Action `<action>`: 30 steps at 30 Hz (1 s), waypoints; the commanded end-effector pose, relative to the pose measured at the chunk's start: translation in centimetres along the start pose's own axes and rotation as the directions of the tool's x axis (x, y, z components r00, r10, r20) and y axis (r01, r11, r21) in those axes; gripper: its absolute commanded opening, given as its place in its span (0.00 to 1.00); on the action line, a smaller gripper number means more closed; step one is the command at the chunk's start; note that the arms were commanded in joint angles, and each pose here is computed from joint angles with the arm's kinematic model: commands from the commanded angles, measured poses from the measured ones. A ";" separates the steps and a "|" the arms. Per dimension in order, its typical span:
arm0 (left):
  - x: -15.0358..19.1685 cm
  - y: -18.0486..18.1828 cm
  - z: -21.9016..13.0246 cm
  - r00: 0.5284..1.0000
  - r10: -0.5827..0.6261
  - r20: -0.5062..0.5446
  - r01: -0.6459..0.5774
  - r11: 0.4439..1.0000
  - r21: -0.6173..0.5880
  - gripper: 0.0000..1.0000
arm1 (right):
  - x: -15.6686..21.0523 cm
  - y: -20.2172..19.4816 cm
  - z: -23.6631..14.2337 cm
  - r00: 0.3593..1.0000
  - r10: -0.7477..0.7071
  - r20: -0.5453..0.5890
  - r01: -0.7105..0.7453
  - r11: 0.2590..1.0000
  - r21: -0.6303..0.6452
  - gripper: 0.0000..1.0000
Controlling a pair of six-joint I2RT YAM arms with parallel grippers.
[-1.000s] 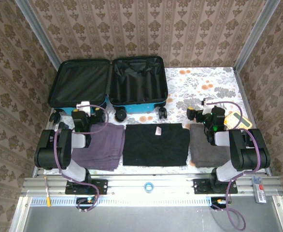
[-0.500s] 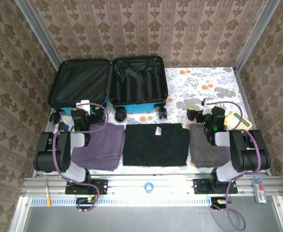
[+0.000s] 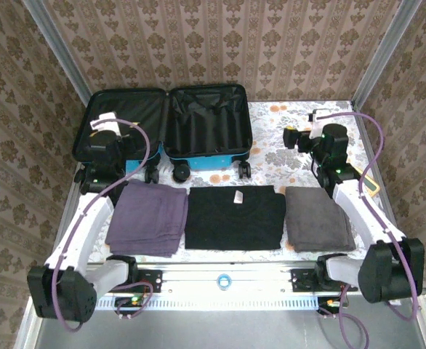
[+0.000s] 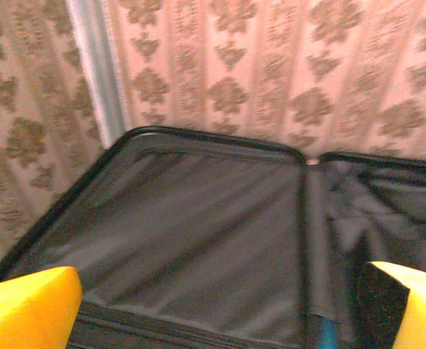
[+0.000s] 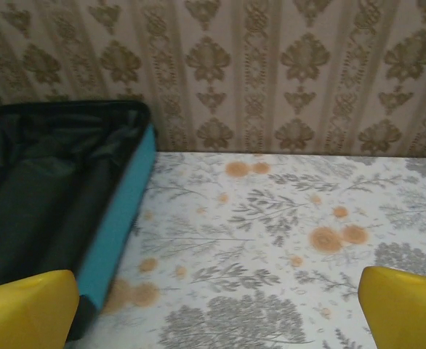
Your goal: Pack the luggage
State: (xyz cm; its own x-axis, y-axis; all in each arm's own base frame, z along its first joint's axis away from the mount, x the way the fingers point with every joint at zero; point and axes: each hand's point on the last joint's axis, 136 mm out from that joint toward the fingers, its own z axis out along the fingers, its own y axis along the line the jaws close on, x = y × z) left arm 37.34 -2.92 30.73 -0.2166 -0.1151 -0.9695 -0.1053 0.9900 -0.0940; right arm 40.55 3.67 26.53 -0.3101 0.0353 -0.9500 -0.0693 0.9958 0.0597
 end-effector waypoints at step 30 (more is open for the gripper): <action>27.1 -15.3 -19.5 0.336 0.185 -0.923 0.039 0.977 0.210 0.97 | 24.7 10.9 -10.6 0.638 0.179 -0.749 -0.147 0.983 0.110 0.98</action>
State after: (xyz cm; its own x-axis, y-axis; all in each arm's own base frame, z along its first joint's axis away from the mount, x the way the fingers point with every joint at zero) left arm 14.53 -22.02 10.16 -0.9825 0.0633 -0.1752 0.0952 0.9790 -0.1801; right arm 22.78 15.69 8.08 -0.9140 0.1112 -0.3903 0.0260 0.9758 0.2171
